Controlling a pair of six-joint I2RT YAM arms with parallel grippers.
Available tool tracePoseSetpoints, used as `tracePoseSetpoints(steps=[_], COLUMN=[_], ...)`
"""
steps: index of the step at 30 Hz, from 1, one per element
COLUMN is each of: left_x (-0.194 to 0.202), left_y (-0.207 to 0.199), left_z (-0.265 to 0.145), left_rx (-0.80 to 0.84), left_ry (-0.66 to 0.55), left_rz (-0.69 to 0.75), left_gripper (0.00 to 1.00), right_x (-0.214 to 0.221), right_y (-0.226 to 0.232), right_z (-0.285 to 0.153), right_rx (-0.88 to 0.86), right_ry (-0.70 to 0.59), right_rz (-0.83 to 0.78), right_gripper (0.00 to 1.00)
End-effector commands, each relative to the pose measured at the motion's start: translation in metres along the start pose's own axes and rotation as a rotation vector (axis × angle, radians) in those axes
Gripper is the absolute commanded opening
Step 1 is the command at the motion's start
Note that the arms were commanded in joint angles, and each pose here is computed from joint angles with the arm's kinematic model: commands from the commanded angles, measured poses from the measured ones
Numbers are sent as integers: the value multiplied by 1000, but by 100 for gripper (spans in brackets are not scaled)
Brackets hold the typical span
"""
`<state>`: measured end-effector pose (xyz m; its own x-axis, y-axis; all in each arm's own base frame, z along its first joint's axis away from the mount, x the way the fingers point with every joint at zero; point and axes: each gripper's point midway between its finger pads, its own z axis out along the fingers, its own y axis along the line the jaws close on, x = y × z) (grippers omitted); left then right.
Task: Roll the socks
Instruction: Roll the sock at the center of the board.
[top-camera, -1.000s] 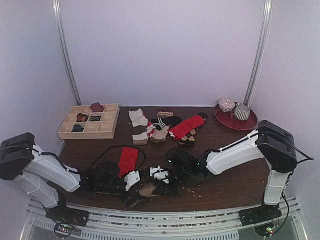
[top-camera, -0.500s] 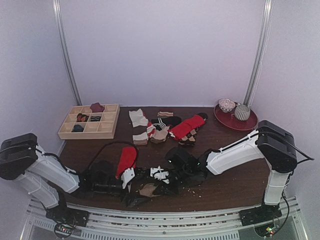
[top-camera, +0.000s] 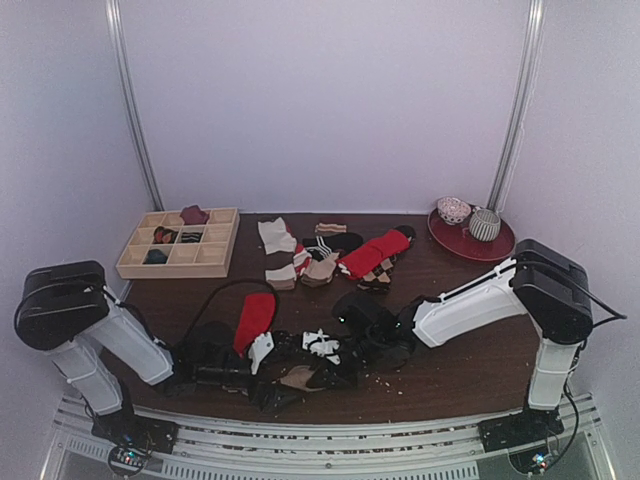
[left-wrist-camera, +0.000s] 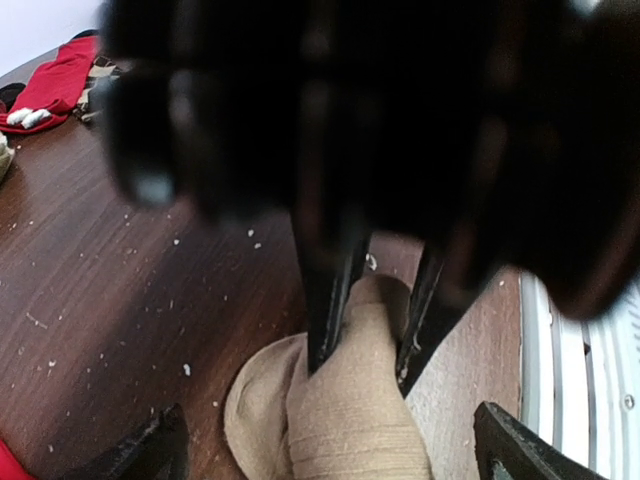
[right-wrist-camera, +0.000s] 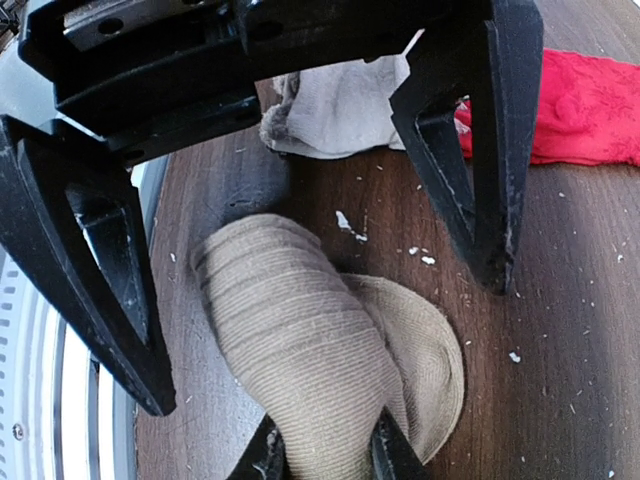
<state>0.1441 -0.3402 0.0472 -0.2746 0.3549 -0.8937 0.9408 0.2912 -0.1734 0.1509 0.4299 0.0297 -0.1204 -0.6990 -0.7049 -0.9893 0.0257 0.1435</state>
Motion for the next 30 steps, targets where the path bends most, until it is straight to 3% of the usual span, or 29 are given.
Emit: tracePoseSetpoints(steps=[1,14,30], left_x=[-13,2,8], left_y=[-2,14,4], left_z=[14,-11,10], left_rx=[50,-15,92], left_ry=[-30,-9,12], left_rz=[-33,-93,-119], left_gripper=[98,97,93], right_x=[119,125,129], right_y=[9,3,0], right_z=[7,4,2], right_rx=[1,31,51], right_ry=[376,387,396], right_rz=[138,162,182], right_gripper=[21,21,21])
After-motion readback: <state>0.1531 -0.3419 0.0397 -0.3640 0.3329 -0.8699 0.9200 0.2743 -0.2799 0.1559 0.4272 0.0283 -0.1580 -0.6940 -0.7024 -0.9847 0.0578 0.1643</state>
